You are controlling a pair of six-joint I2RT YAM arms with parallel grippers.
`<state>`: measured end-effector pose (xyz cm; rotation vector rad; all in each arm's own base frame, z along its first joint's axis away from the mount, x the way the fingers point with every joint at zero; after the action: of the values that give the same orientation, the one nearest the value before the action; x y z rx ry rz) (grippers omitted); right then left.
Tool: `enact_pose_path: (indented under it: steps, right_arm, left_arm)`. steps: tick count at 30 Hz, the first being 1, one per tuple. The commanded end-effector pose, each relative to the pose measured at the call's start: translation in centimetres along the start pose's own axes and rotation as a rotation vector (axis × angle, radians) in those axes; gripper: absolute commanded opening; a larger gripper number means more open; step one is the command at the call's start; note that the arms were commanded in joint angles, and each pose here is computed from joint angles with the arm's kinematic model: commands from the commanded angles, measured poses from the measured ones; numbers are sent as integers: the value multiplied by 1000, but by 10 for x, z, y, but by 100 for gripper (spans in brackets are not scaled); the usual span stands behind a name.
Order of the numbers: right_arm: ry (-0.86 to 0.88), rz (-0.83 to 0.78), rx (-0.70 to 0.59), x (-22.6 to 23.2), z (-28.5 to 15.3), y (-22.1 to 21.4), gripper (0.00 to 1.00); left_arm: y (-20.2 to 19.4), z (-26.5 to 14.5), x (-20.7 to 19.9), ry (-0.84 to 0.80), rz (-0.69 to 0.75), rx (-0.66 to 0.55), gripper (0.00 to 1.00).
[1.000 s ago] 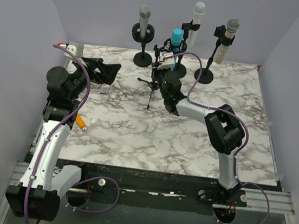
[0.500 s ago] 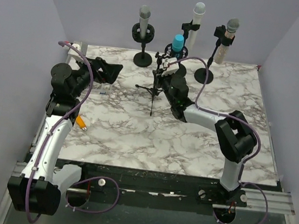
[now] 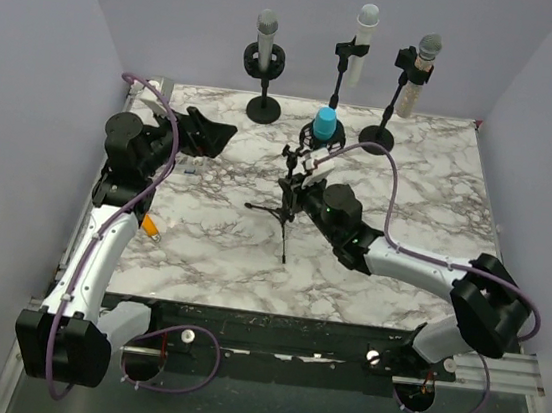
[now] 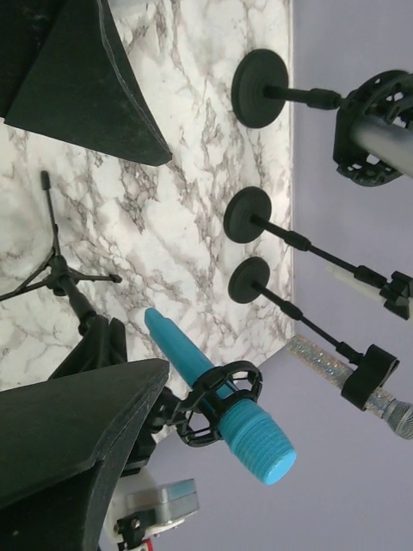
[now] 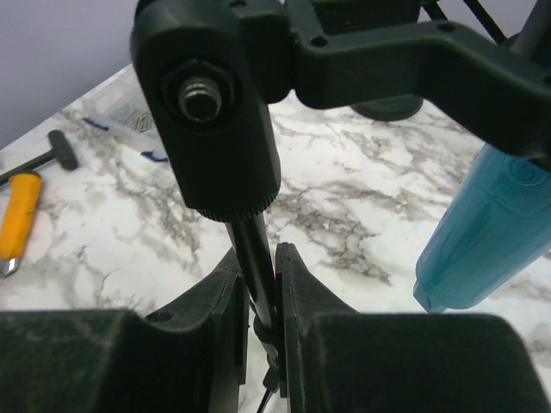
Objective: Remove the microphone from the stand
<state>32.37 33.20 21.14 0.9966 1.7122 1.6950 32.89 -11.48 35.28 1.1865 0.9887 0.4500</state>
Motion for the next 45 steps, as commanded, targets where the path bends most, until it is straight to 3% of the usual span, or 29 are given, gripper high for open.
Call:
enact_pose_path:
  steps: [1, 6, 14, 16, 21, 26, 32, 39, 45]
  right_arm:
    - [-27, 111, 218, 5, -44, -60, 3]
    - [18, 162, 273, 17, -69, -68, 9]
    - [25, 177, 360, 21, -87, -66, 44]
    - [6, 174, 356, 17, -93, -61, 57]
    - [-20, 171, 366, 8, -113, -54, 72]
    - [-73, 217, 352, -6, -139, -57, 79]
    - [0, 257, 275, 1, -148, -45, 88]
    - [-48, 199, 259, -3, -126, -38, 91]
    - [-152, 33, 216, -20, -108, -13, 91]
  left_arm:
    - [-2, 6, -23, -79, 4, 36, 98]
    - [-17, 11, -45, -115, 47, 95, 98]
    - [-39, 10, -75, -149, 162, 166, 98]
    - [-41, 8, -83, -166, 179, 164, 98]
    - [-41, -1, -103, -220, 240, 144, 99]
    - [-46, -6, -120, -262, 278, 137, 99]
    - [-59, -3, -132, -305, 262, 172, 99]
    - [-70, 1, -140, -355, 236, 202, 99]
    - [-79, 5, -146, -396, 191, 226, 99]
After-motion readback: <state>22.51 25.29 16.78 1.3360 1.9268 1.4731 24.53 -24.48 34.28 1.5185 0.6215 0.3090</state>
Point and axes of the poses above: each gripper's point midway between its finger pads, its own z axis out along the fingers, its own x axis along the line the jaws close on, y = z × x, the point moved 2 cm from there along -z, back along the fingers, and after that the axes turned 4 degrees about z, right-handed, at the moved point
